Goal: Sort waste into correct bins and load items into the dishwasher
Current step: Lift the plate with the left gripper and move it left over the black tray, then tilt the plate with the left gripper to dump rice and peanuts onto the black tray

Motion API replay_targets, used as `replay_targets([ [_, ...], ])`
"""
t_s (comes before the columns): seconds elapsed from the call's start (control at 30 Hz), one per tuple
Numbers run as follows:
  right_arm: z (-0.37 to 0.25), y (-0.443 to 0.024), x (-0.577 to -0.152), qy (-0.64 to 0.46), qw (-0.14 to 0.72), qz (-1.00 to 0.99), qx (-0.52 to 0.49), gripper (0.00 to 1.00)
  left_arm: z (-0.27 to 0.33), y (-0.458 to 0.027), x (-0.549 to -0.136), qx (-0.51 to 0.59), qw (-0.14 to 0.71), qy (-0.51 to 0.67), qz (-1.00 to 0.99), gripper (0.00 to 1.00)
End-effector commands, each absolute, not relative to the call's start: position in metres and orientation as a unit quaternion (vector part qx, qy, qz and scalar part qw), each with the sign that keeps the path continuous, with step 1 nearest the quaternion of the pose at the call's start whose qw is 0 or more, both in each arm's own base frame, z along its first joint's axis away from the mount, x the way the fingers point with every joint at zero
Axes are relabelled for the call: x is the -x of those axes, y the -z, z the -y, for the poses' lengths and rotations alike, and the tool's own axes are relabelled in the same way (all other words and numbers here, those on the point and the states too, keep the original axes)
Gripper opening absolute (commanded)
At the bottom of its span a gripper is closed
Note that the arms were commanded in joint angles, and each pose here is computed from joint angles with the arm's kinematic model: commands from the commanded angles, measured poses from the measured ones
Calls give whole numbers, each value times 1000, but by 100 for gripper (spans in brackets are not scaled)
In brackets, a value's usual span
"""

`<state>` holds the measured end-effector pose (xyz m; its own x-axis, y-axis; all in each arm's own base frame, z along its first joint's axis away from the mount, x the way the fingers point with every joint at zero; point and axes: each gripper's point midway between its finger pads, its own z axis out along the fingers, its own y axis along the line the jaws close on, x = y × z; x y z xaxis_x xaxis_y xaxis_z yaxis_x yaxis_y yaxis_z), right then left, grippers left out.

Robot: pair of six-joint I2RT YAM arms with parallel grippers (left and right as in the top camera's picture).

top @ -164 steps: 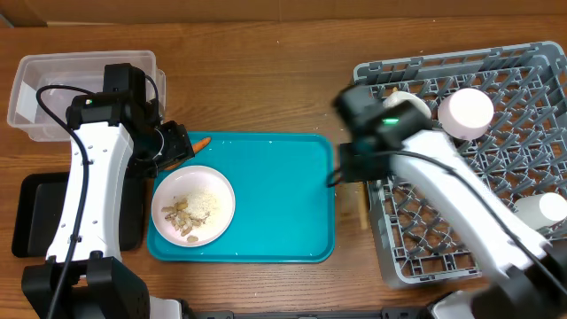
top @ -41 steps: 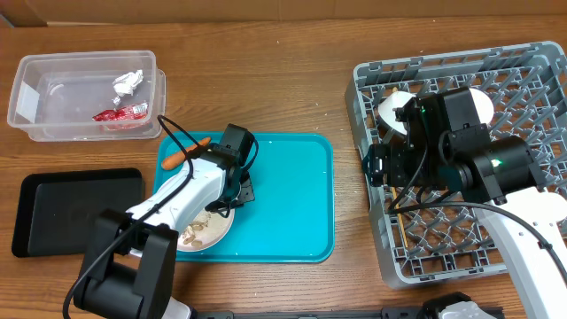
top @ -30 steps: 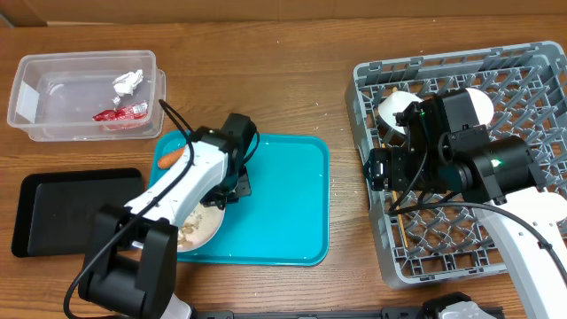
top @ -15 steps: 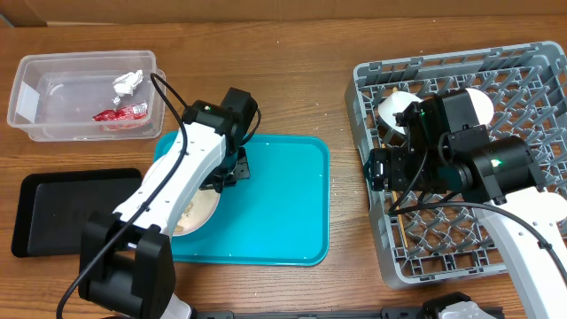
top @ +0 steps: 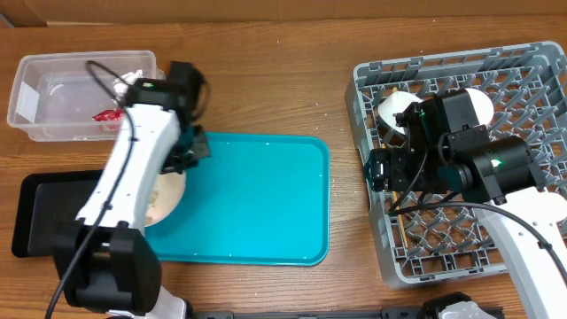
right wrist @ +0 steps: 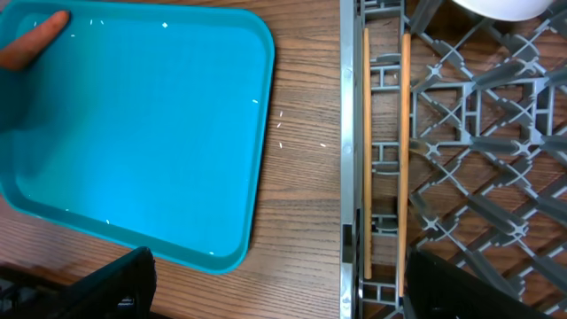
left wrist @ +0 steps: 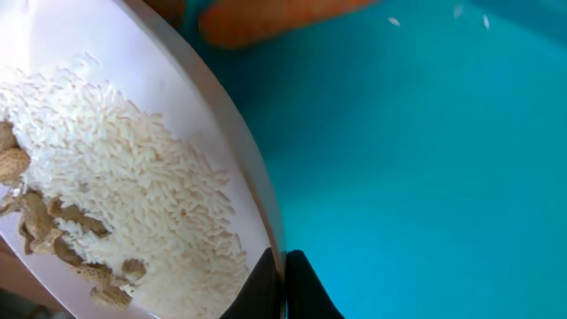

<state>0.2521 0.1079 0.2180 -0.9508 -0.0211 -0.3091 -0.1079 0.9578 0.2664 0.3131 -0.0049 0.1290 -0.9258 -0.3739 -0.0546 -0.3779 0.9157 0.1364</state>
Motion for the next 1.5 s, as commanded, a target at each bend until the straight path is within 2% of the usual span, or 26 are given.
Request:
replay_targets([
  [0.0, -107, -218, -253, -140, 157, -977, 37, 93, -15, -134, -325, 191, 22, -25, -981, 4],
  [0.43, -107, -218, -254, -139, 159, -977, 37, 93, -79, -145, -330, 252, 63, 166, -951, 4],
  [0.8, -103, -218, -255, -129, 161, -978, 35, 93, -104, -197, -329, 295, 158, 399, -854, 4],
  [1.13, -103, -217, -256, -129, 161, -978, 34, 93, -140, -223, -315, 359, 208, 465, -782, 4],
  [1.47, -103, -216, -257, -127, 161, -978, 34, 93, -148, -235, -314, 349, 241, 486, -764, 4],
])
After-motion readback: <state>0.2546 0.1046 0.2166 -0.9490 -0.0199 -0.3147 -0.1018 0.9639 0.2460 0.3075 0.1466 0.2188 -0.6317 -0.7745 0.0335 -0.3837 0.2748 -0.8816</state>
